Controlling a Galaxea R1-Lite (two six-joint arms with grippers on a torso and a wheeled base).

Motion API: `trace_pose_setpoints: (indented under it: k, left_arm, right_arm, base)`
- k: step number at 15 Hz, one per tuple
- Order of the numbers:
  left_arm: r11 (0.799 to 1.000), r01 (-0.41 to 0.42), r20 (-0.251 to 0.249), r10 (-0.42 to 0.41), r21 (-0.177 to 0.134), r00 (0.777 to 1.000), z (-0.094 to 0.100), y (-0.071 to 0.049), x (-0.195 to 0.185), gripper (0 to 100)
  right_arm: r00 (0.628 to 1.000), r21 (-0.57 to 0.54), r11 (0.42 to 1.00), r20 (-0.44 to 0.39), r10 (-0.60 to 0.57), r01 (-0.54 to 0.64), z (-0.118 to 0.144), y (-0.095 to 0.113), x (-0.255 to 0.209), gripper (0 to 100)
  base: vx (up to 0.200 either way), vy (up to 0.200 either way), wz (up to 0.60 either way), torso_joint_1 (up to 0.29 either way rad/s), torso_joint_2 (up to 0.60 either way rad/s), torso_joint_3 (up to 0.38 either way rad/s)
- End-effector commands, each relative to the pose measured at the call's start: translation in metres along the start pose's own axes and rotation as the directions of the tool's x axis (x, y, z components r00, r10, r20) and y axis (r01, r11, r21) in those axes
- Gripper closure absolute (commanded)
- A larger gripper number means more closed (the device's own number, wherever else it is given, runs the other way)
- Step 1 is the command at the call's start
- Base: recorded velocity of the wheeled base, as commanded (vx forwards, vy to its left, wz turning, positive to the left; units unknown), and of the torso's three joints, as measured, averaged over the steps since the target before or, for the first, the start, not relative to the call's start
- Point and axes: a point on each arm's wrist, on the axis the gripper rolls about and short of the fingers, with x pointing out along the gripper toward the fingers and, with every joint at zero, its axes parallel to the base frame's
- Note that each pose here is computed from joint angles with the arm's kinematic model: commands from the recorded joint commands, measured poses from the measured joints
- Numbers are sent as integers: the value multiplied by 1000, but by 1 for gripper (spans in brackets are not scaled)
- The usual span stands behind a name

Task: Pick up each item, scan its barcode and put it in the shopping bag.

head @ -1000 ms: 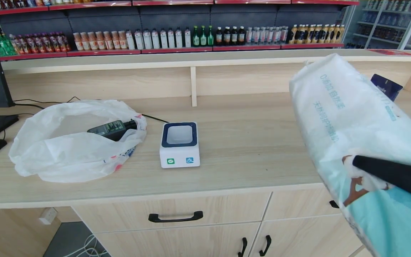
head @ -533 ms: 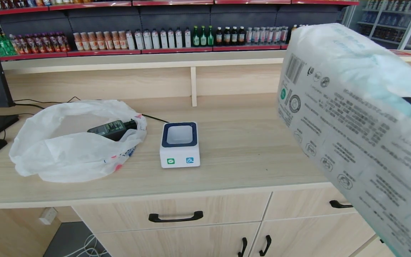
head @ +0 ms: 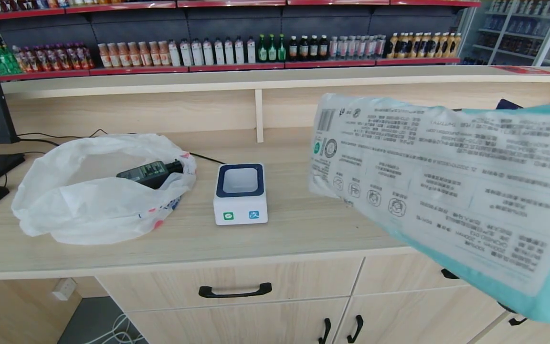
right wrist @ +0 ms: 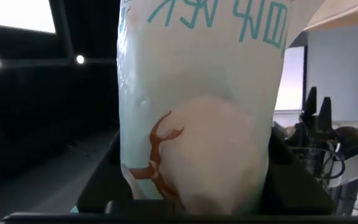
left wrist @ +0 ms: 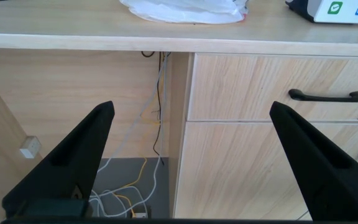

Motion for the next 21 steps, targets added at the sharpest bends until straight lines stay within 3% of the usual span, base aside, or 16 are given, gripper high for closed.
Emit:
trace_pose_setpoints:
  k: [1,2,3,6,11,15,18,21]
  left_arm:
    - [1000,0,0,0,0,1000,0,0,0,0]
    - [1000,0,0,0,0,1000,0,0,0,0]
    - [1000,0,0,0,0,1000,0,0,0,0]
    - [1000,0,0,0,0,1000,0,0,0,0]
    - [1000,0,0,0,0,1000,0,0,0,0]
    - [1000,0,0,0,0,1000,0,0,0,0]
    - [1000,0,0,0,0,1000,0,0,0,0]
    - [1000,0,0,0,0,1000,0,0,0,0]
  right_arm:
    - [1000,66,998,-28,10,-8,6,-4,-7,100]
    - [997,91,996,-68,21,-14,7,-3,-11,100]
    - [984,129,992,-176,9,14,4,-10,-18,100]
    - [962,222,968,-270,-51,113,2,-31,-26,100]
    - [959,254,960,-279,-46,120,3,-29,-22,100]
    - [955,277,954,-294,-26,111,-7,-22,-30,100]
    - [935,253,964,-354,9,87,-26,-11,-35,100]
    - [933,255,963,-359,7,91,-27,-12,-36,100]
  base:
    - [0,0,0,0,0,0]
    - [0,0,0,0,0,0]
    - [0,0,0,0,0,0]
    - [0,0,0,0,0,0]
    - [0,0,0,0,0,0]
    - [0,0,0,0,0,0]
    - [0,0,0,0,0,0]
    - [0,0,0,0,0,0]
